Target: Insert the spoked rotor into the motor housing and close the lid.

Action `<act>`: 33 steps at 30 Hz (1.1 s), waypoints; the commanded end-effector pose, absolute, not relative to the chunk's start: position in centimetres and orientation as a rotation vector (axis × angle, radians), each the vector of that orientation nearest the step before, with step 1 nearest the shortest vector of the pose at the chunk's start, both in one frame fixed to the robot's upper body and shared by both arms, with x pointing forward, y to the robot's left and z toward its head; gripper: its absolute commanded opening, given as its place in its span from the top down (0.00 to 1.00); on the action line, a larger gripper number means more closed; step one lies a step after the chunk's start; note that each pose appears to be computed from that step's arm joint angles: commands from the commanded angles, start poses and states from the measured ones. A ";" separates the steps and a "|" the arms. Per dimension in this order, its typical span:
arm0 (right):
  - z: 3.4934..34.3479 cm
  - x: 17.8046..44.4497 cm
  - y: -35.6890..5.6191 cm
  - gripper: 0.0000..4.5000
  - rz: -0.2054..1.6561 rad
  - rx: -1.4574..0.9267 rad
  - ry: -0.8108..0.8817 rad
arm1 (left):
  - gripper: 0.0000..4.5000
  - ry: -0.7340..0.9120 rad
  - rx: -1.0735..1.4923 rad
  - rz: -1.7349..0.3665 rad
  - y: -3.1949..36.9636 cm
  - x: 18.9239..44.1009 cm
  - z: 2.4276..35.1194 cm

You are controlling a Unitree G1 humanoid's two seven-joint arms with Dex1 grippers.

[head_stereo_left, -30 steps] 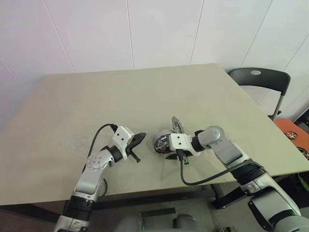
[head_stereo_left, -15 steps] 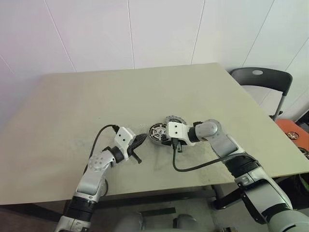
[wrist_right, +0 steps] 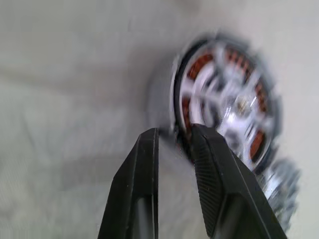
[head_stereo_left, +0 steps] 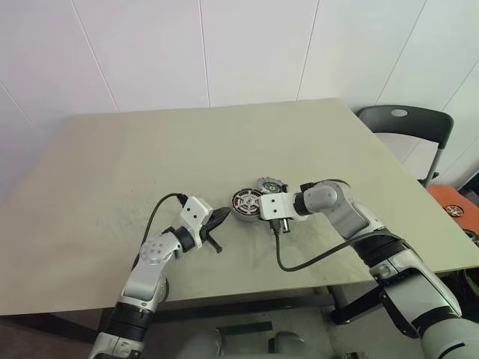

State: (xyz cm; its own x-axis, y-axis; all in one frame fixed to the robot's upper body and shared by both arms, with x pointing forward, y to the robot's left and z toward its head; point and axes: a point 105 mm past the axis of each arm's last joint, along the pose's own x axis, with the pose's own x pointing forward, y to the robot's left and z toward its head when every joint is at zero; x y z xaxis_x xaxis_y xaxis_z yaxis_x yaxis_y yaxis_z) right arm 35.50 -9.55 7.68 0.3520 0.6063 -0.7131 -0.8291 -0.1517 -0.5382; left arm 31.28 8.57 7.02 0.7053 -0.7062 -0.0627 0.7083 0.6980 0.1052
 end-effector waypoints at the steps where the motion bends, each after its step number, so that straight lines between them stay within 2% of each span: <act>1: 8.0 36.1 -10.0 0.76 1.258 -1.218 0.243 | 1.00 -0.031 0.142 -0.786 8.3 31.6 8.2; 5: 7.5 36.1 -10.1 0.76 1.253 -1.223 0.254 | 1.00 -0.036 0.141 -0.784 8.3 31.7 8.3; 10: 7.3 35.9 -10.2 0.97 1.258 -1.232 0.256 | 1.00 -0.040 0.135 -0.787 8.1 31.7 8.4; 11: 7.3 35.9 -10.2 0.98 1.258 -1.233 0.254 | 1.00 -0.041 0.134 -0.788 8.0 31.7 8.4; 19: 8.7 35.8 -8.8 0.98 1.262 -1.145 0.197 | 1.00 -0.039 0.129 -0.791 7.8 31.8 8.3; 23: 9.6 34.9 -8.1 0.98 1.315 -1.070 0.205 | 1.00 -0.037 0.130 -0.790 7.7 31.8 8.2; 28: 10.2 32.5 -7.9 0.98 1.425 -0.949 0.305 | 1.00 -0.038 0.131 -0.790 7.7 31.8 8.2; 33: 10.1 32.0 -8.2 0.98 1.418 -0.867 0.390 | 1.00 -0.050 0.162 -0.771 9.0 32.1 8.7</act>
State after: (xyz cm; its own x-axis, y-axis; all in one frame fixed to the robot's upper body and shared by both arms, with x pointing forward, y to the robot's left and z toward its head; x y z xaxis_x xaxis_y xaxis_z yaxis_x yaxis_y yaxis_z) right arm 31.76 -8.32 8.32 0.1339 0.6612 -0.7382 -0.9629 -0.0893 -0.2547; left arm 31.60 8.48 6.99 0.7112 -0.7001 -0.0640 0.7020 0.7026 0.1164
